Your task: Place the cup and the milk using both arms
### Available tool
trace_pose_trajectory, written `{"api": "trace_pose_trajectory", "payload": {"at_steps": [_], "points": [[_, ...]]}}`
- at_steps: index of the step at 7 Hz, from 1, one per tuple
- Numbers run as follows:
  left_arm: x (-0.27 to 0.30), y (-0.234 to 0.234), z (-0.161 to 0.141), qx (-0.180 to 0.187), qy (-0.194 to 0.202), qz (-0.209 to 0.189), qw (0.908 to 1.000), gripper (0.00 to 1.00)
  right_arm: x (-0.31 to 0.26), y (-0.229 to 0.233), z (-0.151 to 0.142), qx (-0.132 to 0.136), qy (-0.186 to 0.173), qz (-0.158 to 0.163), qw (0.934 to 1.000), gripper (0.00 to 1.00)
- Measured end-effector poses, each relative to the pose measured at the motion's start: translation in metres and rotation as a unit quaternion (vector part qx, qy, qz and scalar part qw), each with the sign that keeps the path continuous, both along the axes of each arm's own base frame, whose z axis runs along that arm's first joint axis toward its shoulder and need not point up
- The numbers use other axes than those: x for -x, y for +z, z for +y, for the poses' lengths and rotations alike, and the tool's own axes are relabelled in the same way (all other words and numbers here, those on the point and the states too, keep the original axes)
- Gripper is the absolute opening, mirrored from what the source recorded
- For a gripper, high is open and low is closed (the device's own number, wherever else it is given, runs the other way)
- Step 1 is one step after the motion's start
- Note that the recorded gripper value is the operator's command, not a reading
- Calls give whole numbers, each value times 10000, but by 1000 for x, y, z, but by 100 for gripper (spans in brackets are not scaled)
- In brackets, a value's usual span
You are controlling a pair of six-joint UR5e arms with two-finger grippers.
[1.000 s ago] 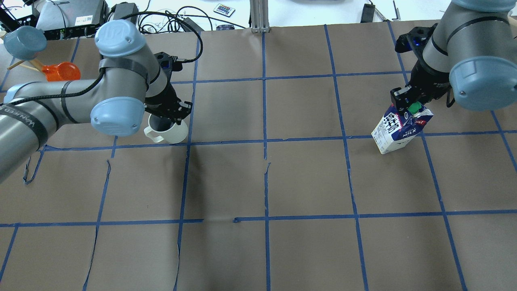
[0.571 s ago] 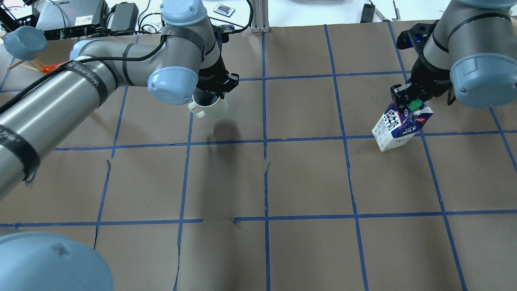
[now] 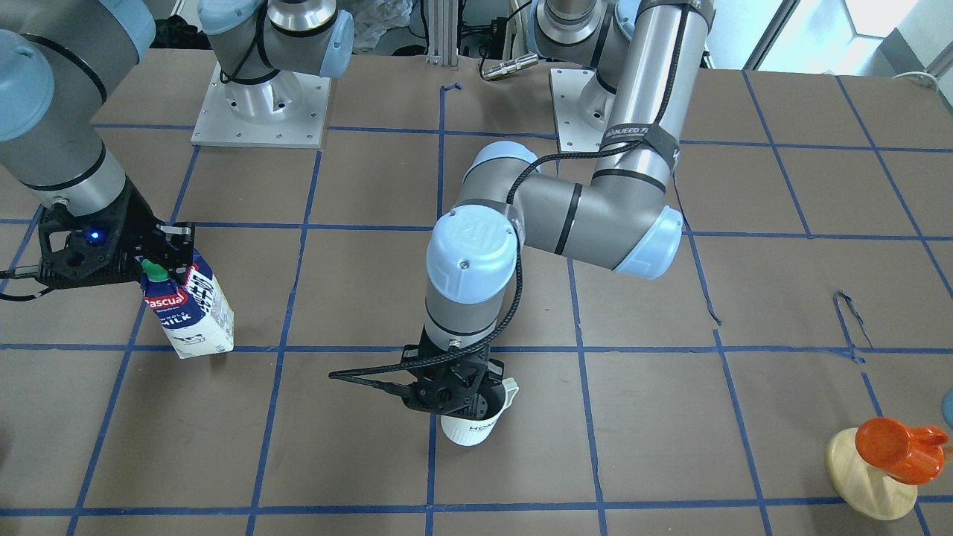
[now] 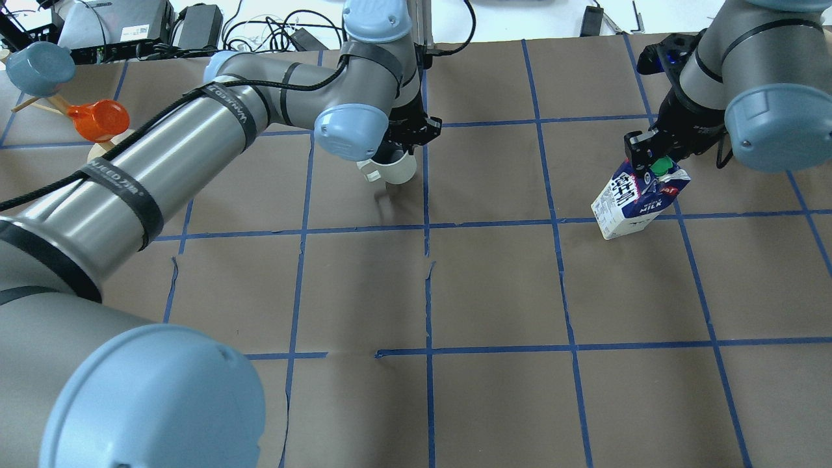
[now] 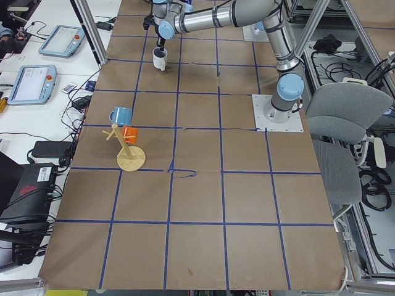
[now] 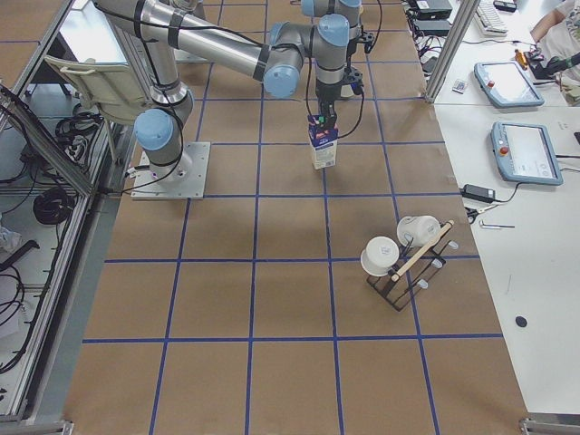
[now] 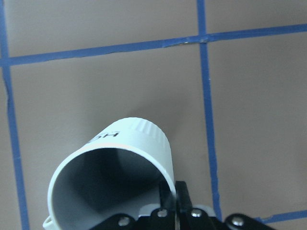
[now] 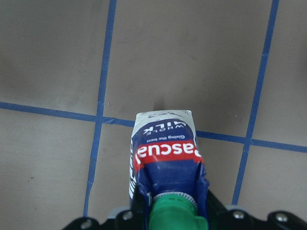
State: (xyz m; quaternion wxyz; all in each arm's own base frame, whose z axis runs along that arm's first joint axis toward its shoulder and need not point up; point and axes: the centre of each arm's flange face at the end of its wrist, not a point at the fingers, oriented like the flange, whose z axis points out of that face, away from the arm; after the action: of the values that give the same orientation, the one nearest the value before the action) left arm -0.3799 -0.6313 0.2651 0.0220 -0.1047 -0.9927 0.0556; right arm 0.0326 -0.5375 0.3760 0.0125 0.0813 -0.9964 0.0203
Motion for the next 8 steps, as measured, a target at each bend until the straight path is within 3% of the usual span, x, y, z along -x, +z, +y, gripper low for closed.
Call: {"api": "trace_pose_trajectory", "payload": {"at_steps": [1,2,5,8], "points": [[9,-4,2,-15,-34,12,10000,0,0,0,-1,1,-11,-8,10000,39],[16,-7,4,-29,-58,12,10000,99,0,-1,-2,-11,-26,-14,10000,39],[18,-3,6,-16,0,10,10000,100,-5,4,-7,68,-184,-78,9998,42],[-20,38,1,-65,165,196,9997,100,-43,7,-38,169,-556,-230,9980,42]]}}
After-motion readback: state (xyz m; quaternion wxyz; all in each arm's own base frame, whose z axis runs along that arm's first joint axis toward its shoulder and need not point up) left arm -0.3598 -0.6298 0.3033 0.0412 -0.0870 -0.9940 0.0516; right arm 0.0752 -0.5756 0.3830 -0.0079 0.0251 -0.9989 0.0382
